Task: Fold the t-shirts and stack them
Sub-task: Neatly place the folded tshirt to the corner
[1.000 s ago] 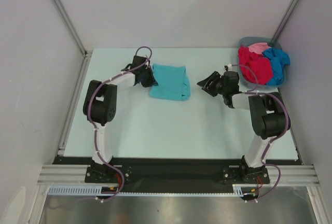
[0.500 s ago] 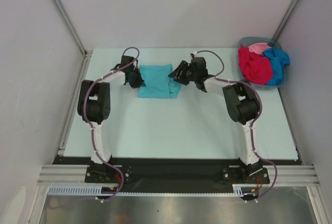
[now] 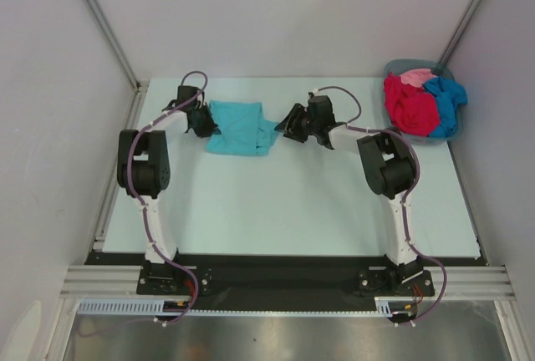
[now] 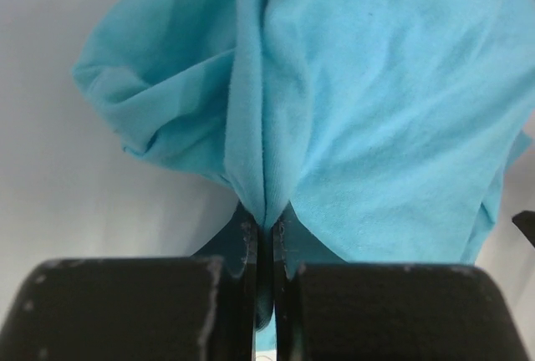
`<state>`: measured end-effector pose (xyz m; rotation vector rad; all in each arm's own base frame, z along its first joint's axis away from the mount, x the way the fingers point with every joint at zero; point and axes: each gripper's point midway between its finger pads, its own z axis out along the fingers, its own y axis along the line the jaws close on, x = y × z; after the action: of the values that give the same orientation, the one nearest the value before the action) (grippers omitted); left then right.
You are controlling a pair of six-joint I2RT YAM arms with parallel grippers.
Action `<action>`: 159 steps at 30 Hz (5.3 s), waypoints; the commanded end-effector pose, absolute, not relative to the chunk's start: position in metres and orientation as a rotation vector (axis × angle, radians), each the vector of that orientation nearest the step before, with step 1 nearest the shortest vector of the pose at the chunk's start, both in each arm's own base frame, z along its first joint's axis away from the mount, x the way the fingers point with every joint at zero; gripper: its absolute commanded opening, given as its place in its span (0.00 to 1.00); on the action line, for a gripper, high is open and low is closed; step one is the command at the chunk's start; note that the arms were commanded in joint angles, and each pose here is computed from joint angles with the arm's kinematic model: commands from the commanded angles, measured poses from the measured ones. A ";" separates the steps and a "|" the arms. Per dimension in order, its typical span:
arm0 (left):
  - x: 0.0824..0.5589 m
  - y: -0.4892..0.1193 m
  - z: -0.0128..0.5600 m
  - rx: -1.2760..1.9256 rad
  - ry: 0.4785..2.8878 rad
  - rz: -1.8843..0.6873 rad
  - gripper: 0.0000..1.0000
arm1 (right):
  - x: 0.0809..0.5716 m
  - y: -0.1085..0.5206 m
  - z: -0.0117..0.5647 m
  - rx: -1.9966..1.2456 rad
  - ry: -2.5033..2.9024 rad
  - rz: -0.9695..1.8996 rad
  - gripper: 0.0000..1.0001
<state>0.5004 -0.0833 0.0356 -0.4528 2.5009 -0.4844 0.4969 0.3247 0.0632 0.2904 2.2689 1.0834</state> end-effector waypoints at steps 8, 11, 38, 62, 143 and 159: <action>0.497 -0.126 0.057 -0.299 2.453 -0.582 0.00 | 0.481 0.309 0.085 0.276 2.229 1.101 0.57; 0.496 -0.128 0.059 -0.294 2.451 -0.586 0.00 | 0.480 0.315 0.081 0.268 2.235 1.119 0.59; 0.487 -0.132 0.066 -0.274 2.447 -0.618 0.00 | 0.503 0.313 0.094 0.214 2.208 1.114 0.75; 0.483 -0.133 0.078 -0.261 2.424 -0.635 0.00 | 0.495 0.343 0.033 0.251 2.278 1.204 0.75; 0.515 0.136 0.085 -0.954 2.384 0.107 0.83 | 0.511 0.528 0.090 0.059 1.985 1.760 0.63; 0.519 0.094 0.131 -0.834 2.321 0.017 1.00 | 0.524 0.498 0.125 -0.008 2.011 1.601 0.62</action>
<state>0.5116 0.1047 0.0800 -0.8964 2.4226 0.0603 0.5173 0.5080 0.0633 0.0743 2.0761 1.6485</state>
